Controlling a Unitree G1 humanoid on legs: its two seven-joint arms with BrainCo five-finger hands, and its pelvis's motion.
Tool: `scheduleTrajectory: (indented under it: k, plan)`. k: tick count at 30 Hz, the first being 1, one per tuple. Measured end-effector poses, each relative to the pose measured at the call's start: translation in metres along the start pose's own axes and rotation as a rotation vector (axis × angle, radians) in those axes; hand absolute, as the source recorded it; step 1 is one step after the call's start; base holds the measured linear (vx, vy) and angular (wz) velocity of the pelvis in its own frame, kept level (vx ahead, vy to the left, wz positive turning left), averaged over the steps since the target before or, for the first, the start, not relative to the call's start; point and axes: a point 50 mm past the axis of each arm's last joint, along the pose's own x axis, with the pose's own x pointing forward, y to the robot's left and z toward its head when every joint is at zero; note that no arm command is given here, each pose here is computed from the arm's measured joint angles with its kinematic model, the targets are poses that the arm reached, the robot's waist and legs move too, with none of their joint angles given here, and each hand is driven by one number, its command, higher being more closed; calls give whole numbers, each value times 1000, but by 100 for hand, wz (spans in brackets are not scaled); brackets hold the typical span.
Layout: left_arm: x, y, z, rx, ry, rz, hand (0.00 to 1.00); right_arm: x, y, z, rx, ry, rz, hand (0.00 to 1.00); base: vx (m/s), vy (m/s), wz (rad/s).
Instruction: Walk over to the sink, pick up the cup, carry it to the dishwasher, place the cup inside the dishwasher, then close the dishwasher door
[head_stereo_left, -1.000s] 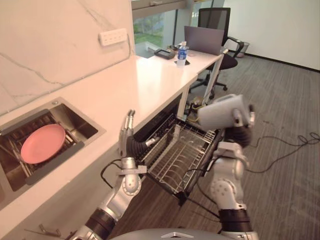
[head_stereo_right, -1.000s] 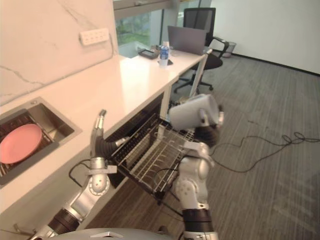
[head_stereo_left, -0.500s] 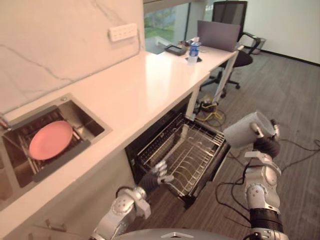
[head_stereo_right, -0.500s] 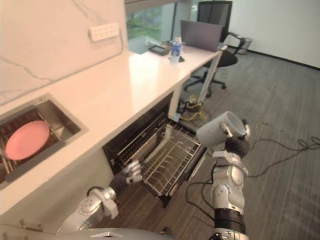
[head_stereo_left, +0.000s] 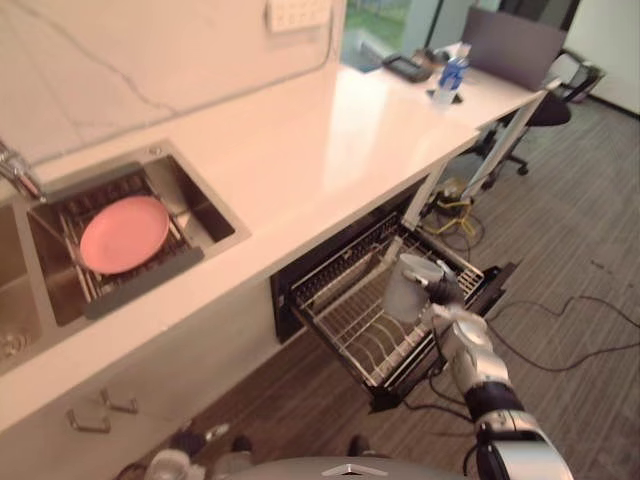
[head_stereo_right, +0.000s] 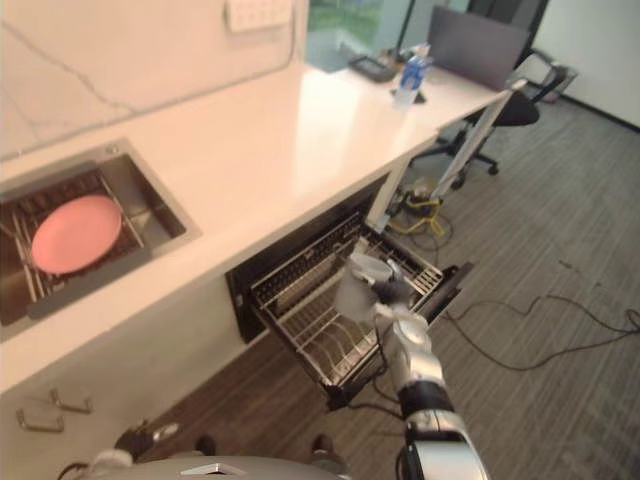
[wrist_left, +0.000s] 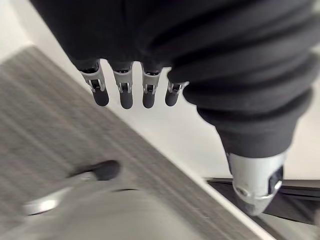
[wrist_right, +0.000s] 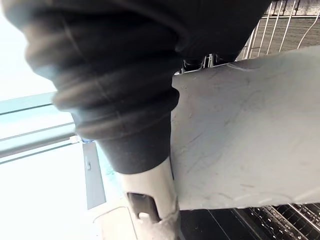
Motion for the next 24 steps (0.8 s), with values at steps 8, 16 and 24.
scheduleTrajectory:
  k: [8,16,24]
  plan:
    - [5,32,45,-437,-130,85,0,36,26,77,-165,-98,82,100,-67,-40,37]
    - [4,46,77,-374,-244,145,0,47,17,65,-278,115,44,100,-46,-26,24]
    - [1,6,148,-244,-415,-13,0,60,36,129,-409,42,24,100,-88,-24,-7]
